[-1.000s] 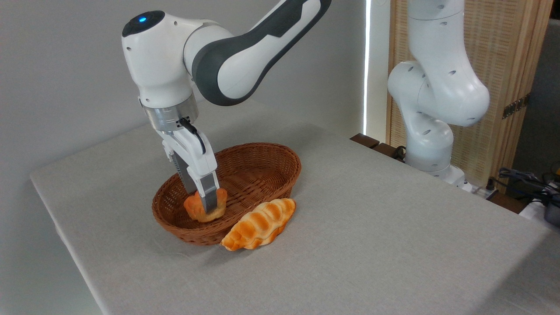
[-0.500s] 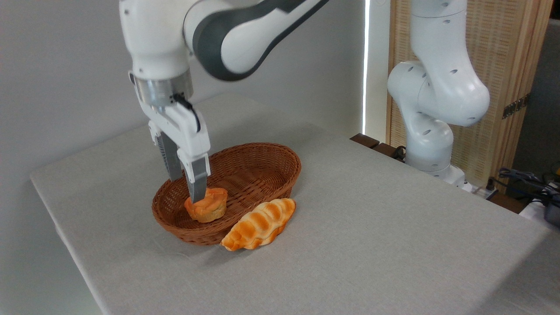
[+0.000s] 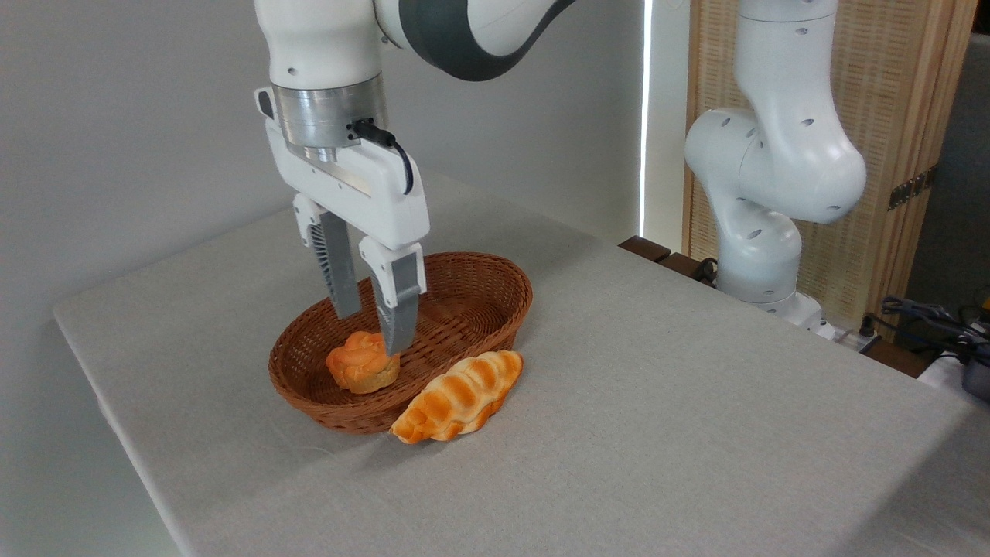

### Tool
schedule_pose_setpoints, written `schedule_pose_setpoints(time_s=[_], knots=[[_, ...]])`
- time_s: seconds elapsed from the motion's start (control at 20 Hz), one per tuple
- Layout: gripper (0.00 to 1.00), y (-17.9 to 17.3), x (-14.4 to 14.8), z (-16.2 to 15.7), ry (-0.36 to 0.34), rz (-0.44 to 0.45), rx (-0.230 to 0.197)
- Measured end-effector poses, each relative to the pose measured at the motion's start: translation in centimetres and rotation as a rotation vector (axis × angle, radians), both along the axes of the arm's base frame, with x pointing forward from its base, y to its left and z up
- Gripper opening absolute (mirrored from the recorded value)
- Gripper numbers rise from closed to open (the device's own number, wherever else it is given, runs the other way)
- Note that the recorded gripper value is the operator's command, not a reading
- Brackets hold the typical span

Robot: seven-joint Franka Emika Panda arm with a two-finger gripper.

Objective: Put bread into the basket
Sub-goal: 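Open the gripper to release the bun and raise it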

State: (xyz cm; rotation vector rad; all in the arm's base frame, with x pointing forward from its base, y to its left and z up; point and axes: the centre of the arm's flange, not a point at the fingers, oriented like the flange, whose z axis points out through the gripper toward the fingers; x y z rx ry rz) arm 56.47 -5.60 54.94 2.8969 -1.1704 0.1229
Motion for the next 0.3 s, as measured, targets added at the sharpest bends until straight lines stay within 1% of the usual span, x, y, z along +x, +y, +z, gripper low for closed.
schedule_pose_setpoints(time_s=[0.15, 0.3], knots=[[1.0, 1.07, -0.48, -0.41, 0.049, -0.044, 0.007], [1.0, 1.19, -0.56, -0.33, 0.057, -0.044, 0.007]])
